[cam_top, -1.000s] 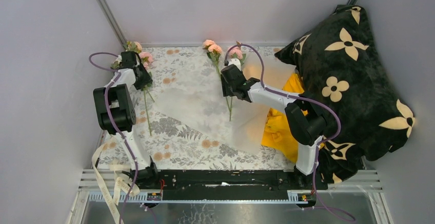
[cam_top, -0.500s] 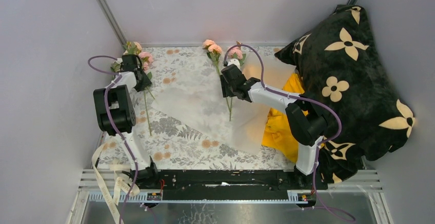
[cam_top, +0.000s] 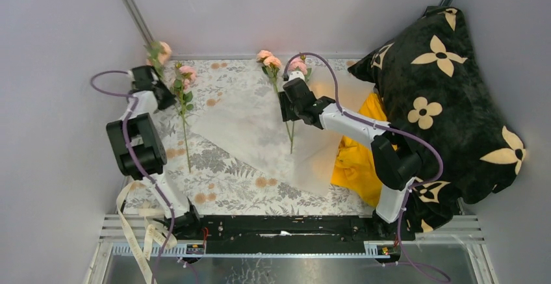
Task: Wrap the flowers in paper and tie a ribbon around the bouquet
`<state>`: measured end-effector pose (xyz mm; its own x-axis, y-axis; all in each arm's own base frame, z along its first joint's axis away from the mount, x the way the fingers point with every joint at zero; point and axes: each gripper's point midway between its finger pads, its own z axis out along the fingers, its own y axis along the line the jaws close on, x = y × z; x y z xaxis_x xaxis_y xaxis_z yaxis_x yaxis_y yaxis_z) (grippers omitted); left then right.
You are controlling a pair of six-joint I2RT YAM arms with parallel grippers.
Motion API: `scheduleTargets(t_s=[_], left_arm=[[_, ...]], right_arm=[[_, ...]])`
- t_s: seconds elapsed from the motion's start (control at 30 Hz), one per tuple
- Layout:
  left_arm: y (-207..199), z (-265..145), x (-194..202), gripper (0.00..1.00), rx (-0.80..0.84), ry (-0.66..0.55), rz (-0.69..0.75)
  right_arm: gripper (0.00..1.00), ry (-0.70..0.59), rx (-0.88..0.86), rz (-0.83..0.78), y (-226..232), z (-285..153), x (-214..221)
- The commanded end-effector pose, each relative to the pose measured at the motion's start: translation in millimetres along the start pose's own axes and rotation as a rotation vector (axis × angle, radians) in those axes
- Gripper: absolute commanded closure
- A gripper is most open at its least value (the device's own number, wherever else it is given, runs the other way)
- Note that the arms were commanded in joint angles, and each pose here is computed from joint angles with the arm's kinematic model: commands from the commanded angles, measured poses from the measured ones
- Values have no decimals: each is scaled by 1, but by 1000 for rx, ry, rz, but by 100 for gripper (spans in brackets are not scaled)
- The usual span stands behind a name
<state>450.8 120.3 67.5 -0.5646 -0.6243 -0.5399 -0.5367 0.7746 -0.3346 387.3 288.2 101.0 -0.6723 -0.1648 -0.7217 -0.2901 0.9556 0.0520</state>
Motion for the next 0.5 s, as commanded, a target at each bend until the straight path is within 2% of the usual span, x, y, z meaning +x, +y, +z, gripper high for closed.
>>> scheduleTargets(t_s=[0.0, 0.1, 0.2, 0.33, 0.47], left_arm=[[-48, -85, -102, 100, 278, -258, 60], [-92, -135, -108, 100, 502, -280, 206], [-133, -182, -89, 100, 723, -231, 304], [-178, -212, -29, 100, 890, -119, 427], [-209, -218, 36, 100, 999, 40, 476]], right_arm=[[44, -135, -159, -20, 23, -44, -48], [43, -190, -312, -11, 49, -63, -68], [41, -261, -518, 66, 86, -88, -95], [36, -337, -781, 259, 128, -118, -130], [26, -400, -883, 466, 141, -121, -161]])
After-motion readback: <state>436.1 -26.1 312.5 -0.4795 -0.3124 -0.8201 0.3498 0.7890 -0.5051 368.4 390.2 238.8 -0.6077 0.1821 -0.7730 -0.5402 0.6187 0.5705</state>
